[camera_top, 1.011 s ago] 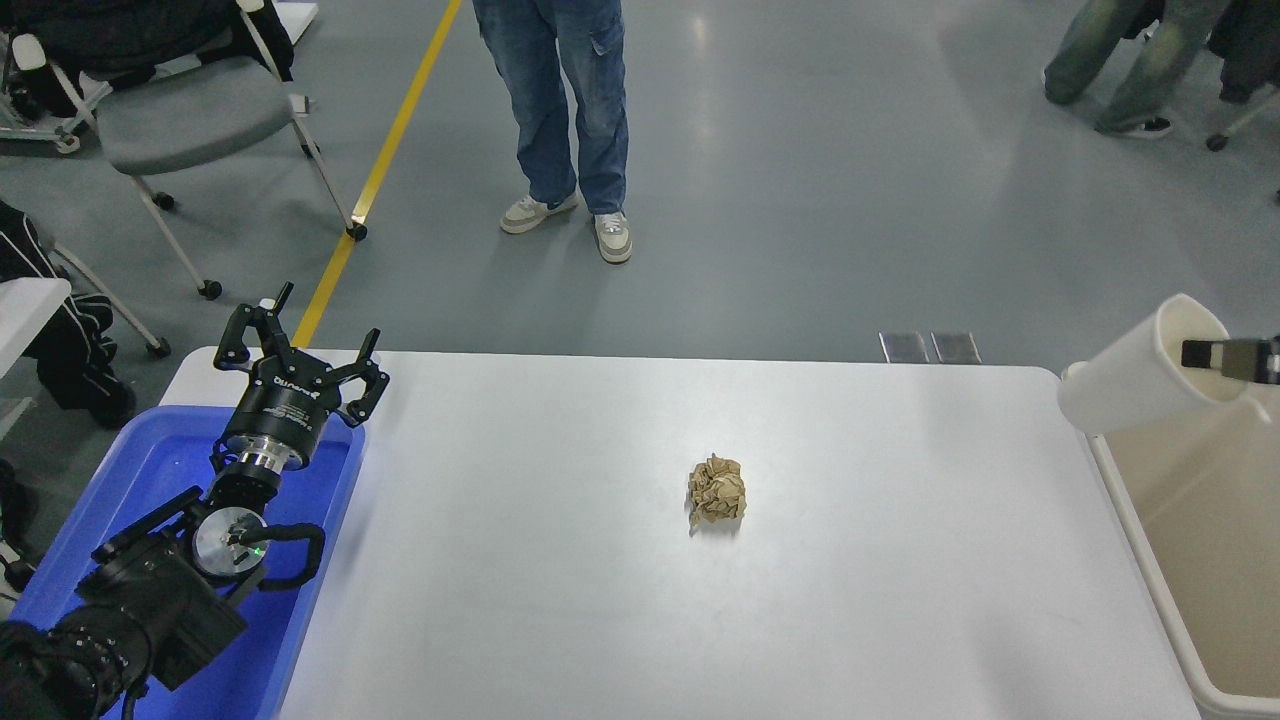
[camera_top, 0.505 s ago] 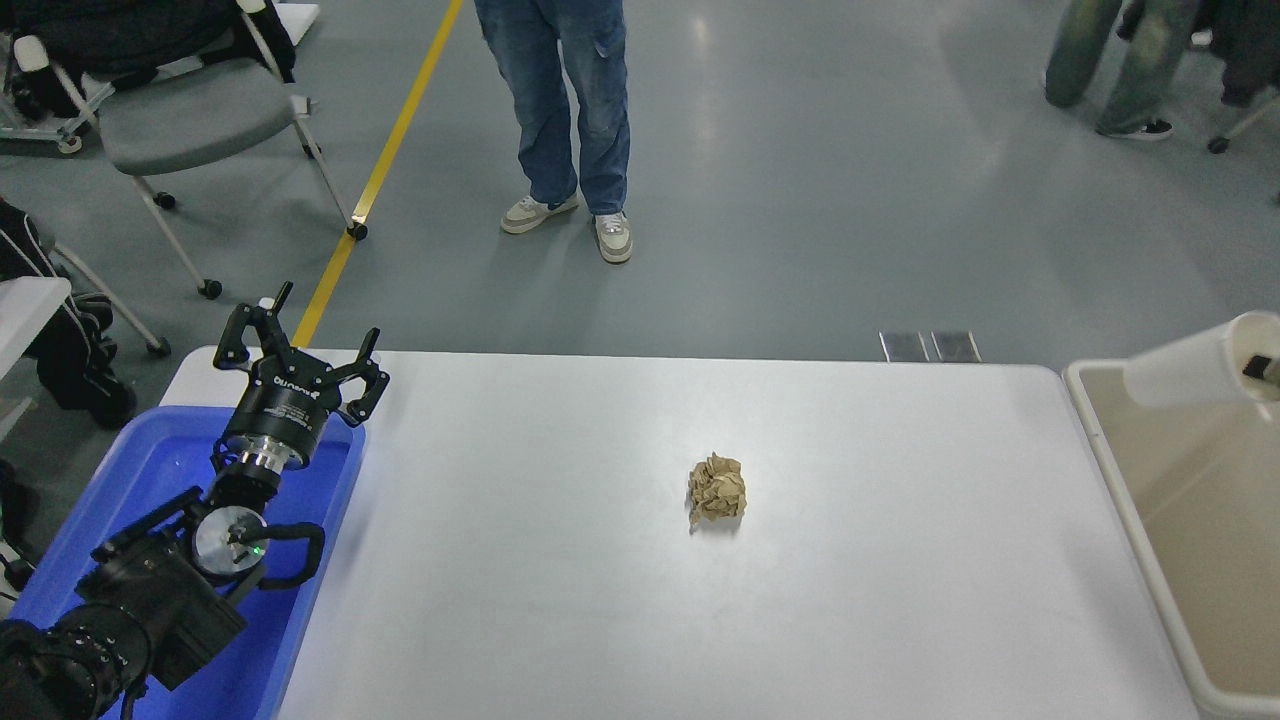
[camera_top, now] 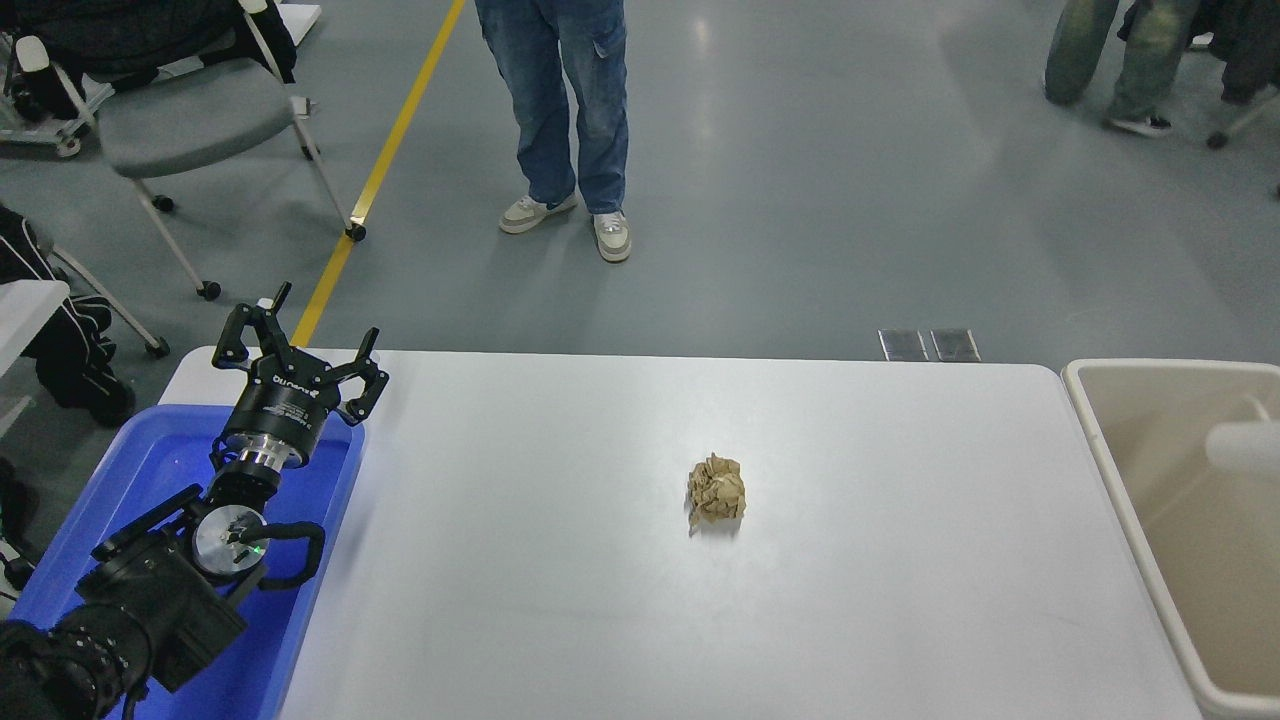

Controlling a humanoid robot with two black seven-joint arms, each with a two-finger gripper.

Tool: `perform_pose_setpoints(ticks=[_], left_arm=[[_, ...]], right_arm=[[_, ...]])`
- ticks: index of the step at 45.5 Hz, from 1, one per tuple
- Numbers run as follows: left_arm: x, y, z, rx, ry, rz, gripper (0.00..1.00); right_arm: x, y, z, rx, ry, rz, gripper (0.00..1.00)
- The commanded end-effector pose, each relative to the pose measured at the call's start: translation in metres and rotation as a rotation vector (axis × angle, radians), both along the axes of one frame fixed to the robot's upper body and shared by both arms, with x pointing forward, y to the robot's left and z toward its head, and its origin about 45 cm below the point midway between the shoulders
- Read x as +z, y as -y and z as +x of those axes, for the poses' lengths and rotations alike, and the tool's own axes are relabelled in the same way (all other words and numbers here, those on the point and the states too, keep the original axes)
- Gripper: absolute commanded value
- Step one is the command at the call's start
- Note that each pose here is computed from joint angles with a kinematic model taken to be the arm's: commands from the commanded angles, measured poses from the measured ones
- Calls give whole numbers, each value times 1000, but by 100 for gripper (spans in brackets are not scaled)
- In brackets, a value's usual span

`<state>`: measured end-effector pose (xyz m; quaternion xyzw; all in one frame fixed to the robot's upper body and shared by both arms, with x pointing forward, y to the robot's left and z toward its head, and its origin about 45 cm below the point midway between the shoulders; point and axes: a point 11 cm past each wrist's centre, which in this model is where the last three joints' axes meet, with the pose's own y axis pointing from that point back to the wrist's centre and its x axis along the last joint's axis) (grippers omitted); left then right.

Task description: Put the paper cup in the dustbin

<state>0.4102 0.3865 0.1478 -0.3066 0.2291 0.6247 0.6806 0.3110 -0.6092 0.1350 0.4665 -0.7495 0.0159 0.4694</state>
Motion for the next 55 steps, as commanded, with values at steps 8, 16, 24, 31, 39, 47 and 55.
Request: perform_pose_setpoints(ticks=[8, 16, 24, 31, 39, 47, 55], left_arm=[[0, 0, 0, 0, 0, 0, 100], [0, 0, 0, 0, 0, 0, 100], [0, 0, 0, 0, 0, 0, 100], [0, 0, 0, 1, 1, 0, 100], [0, 0, 0, 1, 1, 0, 100], [0, 0, 0, 0, 0, 0, 100], [1, 0, 1, 0, 2, 0, 100]], right_arm=[[-42, -18, -27, -408, 207, 97, 0], [-45, -19, -30, -458, 236, 130, 0], [-47, -21, -30, -456, 235, 141, 0], [-48, -23, -29, -447, 230, 142, 0], [-47, -23, -28, -444, 229, 138, 46], [-47, -23, -27, -431, 222, 134, 99], [-45, -22, -26, -432, 227, 131, 99]])
